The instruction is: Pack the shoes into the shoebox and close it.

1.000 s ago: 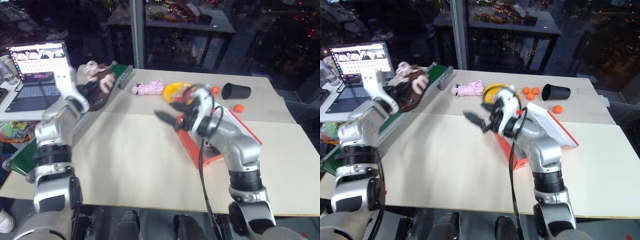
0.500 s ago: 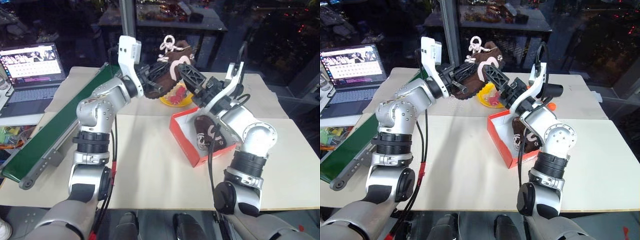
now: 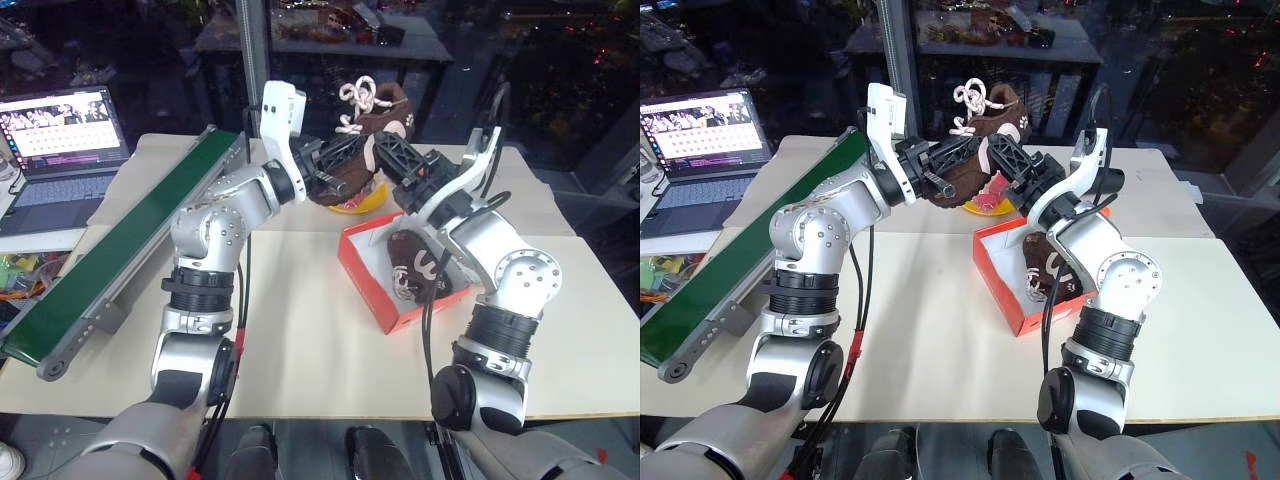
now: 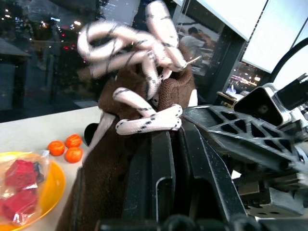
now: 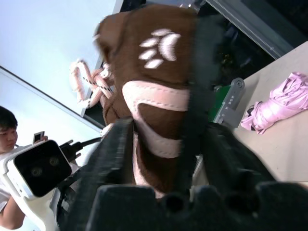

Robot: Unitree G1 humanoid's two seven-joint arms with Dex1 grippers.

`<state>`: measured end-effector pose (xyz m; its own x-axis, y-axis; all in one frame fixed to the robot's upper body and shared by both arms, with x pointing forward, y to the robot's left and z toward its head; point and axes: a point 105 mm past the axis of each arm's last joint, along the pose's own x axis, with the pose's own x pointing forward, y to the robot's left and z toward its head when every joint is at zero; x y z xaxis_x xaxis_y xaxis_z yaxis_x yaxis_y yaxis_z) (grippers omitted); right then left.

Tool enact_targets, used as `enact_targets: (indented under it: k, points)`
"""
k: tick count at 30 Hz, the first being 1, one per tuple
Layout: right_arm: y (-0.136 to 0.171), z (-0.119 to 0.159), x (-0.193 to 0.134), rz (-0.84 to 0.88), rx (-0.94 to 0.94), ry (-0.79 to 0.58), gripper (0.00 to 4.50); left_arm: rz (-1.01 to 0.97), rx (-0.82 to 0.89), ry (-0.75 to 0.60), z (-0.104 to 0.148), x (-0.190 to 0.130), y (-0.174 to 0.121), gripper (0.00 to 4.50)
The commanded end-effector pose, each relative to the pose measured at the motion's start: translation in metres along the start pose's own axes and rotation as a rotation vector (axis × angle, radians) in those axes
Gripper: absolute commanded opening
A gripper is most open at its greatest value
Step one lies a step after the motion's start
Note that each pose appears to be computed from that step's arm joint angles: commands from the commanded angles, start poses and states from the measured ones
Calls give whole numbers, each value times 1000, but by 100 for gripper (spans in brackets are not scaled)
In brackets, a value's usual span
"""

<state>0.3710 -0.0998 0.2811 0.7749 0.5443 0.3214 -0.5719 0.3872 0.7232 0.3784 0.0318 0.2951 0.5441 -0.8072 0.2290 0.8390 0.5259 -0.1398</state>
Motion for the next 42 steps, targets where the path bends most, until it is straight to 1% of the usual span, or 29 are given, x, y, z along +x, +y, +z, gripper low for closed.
enact_targets:
  k: [1, 2, 4, 6, 8, 9, 10, 11, 13, 14, 16, 19, 21, 24, 27, 29, 34, 38, 42]
  points:
    - [11, 24, -1, 29, -24, -102, 61, -23, -24, -63, 14, -4, -7, 75]
    - [9, 27, -1, 19, -30, -117, 53, -23, -38, -71, 16, -6, -6, 98]
    - [5, 35, -2, -12, -73, -138, 51, -16, -21, -60, 16, -11, -5, 173]
    - [0, 45, -4, -57, -162, -149, 49, 14, -16, -49, 16, -15, 1, 241]
    - [-6, 61, -8, -108, -274, -151, 48, 27, -22, -26, 13, -25, 5, 312]
    - [-9, 68, -10, -132, -335, -140, 48, 33, -15, -13, 12, -30, 8, 354]
    - [-11, 72, -11, -146, -374, -131, 48, 36, -9, -4, 12, -33, 9, 356]
    - [-16, 74, -13, -178, -443, -91, 48, 50, -5, 2, 11, -37, 12, 356]
    - [-30, 76, -20, -253, -575, 17, 48, 88, 6, 7, 12, -47, 20, 356]
    - [-39, 73, -26, -288, -656, 111, 48, 119, 13, 7, 13, -53, 26, 356]
    - [-51, 68, -35, -318, -731, 233, 48, 154, 22, 11, 12, -59, 32, 356]
    - [-69, 50, -52, -325, -745, 412, 48, 177, 37, 26, 7, -65, 34, 356]
    - [-77, 41, -58, -325, -743, 476, 48, 179, 42, 30, 5, -64, 32, 356]
    - [-89, 26, -67, -330, -725, 559, 48, 180, 40, 39, 0, -65, 30, 356]
    - [-96, 18, -72, -329, -707, 607, 48, 190, 44, 58, -6, -67, 30, 356]
    - [-100, 8, -74, -307, -727, 657, 48, 201, 57, 84, -11, -68, 30, 356]
    - [-110, -12, -76, -277, -757, 767, 48, 202, 49, 77, -11, -70, 23, 356]
    - [-130, -29, -80, -283, -746, 873, 48, 221, 54, 91, -15, -75, 22, 356]
    - [-157, -45, -76, -300, -774, 972, 48, 251, 61, 100, -19, -82, 23, 356]
